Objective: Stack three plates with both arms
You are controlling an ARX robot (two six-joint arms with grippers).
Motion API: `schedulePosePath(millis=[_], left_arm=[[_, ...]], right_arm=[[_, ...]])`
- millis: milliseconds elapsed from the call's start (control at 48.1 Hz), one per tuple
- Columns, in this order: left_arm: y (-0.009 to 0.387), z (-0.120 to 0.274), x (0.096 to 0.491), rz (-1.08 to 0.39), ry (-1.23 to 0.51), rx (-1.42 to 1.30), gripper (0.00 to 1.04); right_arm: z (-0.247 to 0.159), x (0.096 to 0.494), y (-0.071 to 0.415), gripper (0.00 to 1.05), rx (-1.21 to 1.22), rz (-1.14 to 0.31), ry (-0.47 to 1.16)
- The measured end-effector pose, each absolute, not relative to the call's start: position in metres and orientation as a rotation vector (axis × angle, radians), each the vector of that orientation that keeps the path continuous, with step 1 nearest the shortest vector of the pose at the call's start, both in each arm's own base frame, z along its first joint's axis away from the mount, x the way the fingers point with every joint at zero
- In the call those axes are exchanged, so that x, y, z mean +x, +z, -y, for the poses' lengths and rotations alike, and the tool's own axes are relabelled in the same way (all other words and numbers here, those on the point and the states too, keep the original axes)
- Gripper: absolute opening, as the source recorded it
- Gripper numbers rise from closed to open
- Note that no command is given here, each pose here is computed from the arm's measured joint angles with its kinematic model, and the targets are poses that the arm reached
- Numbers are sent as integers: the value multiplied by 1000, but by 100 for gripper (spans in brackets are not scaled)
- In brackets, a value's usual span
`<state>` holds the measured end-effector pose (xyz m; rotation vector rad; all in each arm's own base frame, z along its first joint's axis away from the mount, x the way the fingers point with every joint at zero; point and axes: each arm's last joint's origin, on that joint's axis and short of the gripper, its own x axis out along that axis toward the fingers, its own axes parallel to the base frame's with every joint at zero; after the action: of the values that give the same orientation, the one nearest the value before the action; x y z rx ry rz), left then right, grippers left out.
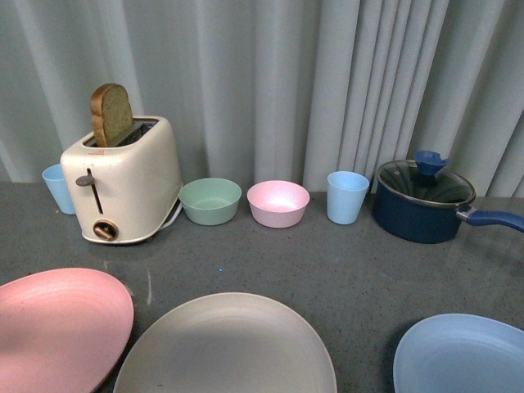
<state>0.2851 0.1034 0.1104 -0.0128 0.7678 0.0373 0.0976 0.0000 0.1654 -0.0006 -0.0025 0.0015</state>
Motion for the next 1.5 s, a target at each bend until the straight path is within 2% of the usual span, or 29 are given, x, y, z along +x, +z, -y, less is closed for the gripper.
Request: schedulePosePath(millis=[395,1498], left_arm=[[95,-127,325,-803,87,66,98],[61,-141,364,-969,30,67,98]], right_arm=[[0,98,165,97,-1,2,1],[0,98,165,97,-1,2,1]])
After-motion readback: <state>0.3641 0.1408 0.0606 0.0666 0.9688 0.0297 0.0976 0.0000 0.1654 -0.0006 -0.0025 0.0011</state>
